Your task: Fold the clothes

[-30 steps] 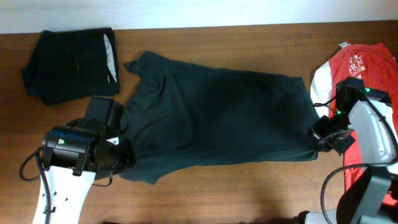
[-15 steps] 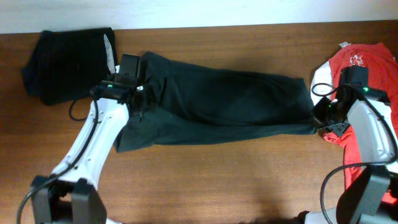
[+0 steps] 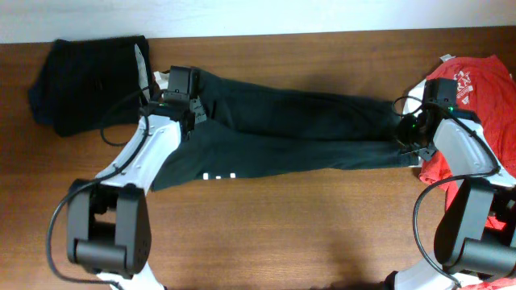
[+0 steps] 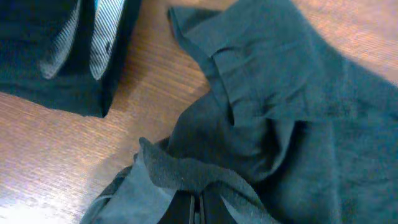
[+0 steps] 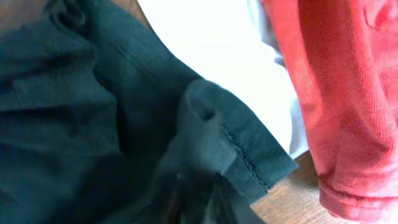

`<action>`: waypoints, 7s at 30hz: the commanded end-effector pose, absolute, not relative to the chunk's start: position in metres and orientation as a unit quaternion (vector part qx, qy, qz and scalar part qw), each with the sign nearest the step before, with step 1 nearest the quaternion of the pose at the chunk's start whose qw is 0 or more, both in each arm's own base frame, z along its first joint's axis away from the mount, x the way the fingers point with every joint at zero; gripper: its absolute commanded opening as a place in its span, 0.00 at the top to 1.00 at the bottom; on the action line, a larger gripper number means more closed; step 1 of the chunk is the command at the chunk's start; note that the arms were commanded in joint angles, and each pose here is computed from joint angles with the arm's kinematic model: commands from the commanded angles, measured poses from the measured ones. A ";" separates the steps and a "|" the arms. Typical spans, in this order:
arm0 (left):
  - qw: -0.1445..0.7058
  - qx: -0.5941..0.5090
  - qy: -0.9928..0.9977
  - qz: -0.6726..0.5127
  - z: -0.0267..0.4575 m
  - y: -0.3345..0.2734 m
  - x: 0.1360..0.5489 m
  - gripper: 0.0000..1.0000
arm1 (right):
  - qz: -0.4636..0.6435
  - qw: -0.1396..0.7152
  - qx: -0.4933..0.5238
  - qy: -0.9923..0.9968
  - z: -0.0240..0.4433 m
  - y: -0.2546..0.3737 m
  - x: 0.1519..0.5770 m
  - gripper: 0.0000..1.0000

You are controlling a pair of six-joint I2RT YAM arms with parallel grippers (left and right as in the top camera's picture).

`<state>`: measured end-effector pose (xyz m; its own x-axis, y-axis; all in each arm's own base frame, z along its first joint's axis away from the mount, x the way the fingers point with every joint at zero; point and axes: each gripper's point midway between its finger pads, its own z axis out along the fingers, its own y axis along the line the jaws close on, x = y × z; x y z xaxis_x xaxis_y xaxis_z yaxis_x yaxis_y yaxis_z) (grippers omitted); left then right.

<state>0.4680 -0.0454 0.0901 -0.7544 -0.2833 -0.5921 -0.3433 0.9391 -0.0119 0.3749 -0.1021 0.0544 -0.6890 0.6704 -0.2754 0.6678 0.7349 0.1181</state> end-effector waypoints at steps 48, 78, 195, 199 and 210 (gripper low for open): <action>0.270 -0.130 0.951 -0.078 0.055 -0.012 0.568 0.99 | 0.108 0.094 0.121 0.982 0.064 -0.046 0.441 0.06; 0.255 -0.139 0.956 -0.046 0.049 -0.001 0.559 0.96 | -0.008 0.089 0.002 0.996 0.009 -0.014 0.464 0.19; 0.043 -0.262 0.961 0.072 0.088 0.064 0.376 0.01 | 0.254 0.066 0.018 0.965 0.063 -0.035 0.419 0.01; 0.032 -0.262 0.962 0.072 0.084 0.063 0.370 0.01 | 0.270 0.032 0.008 0.962 0.039 -0.011 0.402 0.01; 0.034 -0.262 0.962 0.072 0.071 0.063 0.369 0.01 | 0.191 0.020 0.044 0.980 0.020 -0.020 0.405 0.01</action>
